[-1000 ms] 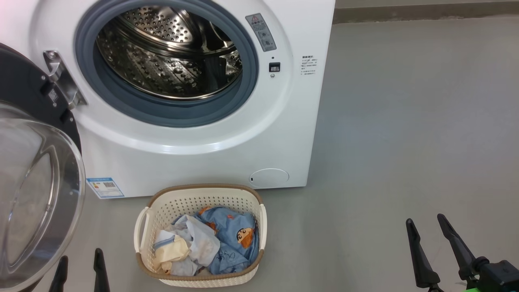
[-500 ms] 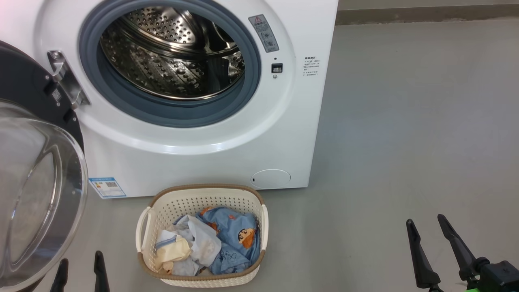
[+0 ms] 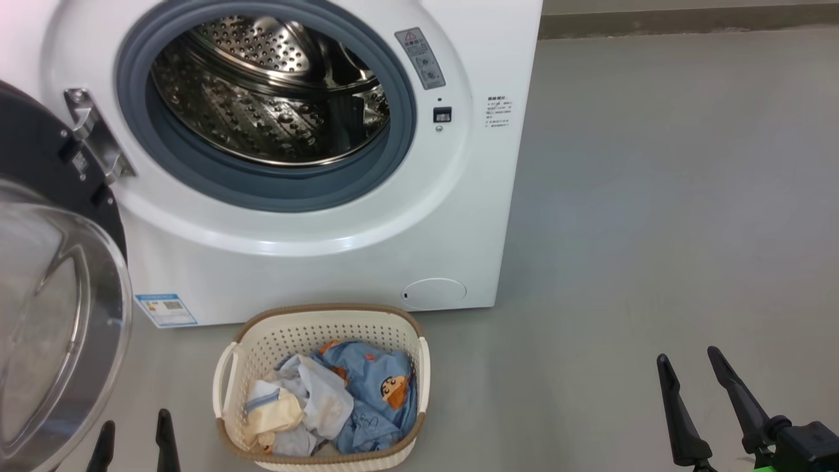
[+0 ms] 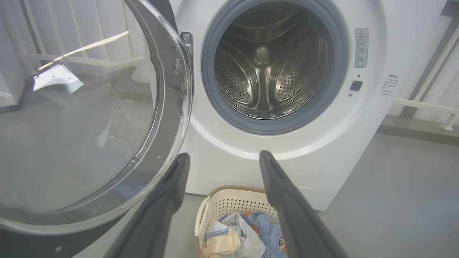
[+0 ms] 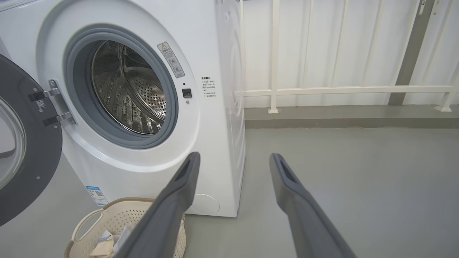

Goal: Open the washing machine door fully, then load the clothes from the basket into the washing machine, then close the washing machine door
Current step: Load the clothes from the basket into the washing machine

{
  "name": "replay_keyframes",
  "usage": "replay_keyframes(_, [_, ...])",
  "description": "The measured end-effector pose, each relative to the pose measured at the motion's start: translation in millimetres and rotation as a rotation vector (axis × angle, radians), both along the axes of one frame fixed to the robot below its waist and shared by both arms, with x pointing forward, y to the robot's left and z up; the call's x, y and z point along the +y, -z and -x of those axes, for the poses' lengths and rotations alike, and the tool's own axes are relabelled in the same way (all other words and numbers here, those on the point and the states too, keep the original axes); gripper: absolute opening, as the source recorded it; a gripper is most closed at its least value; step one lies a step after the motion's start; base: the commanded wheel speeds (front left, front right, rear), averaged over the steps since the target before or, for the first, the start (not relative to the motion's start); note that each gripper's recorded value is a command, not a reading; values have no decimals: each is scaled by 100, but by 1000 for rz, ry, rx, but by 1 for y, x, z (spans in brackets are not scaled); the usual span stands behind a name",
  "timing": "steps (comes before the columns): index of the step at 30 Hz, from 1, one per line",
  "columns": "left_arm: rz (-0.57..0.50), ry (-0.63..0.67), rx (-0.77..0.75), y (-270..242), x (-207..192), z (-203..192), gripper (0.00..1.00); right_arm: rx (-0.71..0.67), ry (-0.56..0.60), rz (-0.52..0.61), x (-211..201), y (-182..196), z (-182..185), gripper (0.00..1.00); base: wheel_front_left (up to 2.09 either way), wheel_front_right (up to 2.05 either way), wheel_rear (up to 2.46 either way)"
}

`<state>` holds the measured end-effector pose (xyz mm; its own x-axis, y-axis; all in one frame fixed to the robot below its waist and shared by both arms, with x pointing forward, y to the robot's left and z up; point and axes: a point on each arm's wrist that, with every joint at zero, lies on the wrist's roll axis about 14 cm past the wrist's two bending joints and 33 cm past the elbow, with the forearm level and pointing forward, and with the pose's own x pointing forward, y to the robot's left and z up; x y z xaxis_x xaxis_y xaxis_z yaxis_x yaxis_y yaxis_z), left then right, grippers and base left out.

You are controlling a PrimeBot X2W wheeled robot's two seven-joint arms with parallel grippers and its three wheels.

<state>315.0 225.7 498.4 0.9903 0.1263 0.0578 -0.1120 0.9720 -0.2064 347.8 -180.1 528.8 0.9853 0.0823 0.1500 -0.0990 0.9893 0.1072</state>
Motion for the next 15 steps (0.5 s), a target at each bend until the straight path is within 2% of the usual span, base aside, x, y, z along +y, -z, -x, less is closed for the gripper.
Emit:
replay_keyframes(9, [-3, -5, 3, 1, 2, 0, 100, 2, 1, 0, 0, 1, 0, 100, 112, -112, 0])
replay_keyframes(15, [-7, -16, 11, 2, 4, 0, 100, 6, 1, -3, 0, 2, -1, 100, 41, -41, 0])
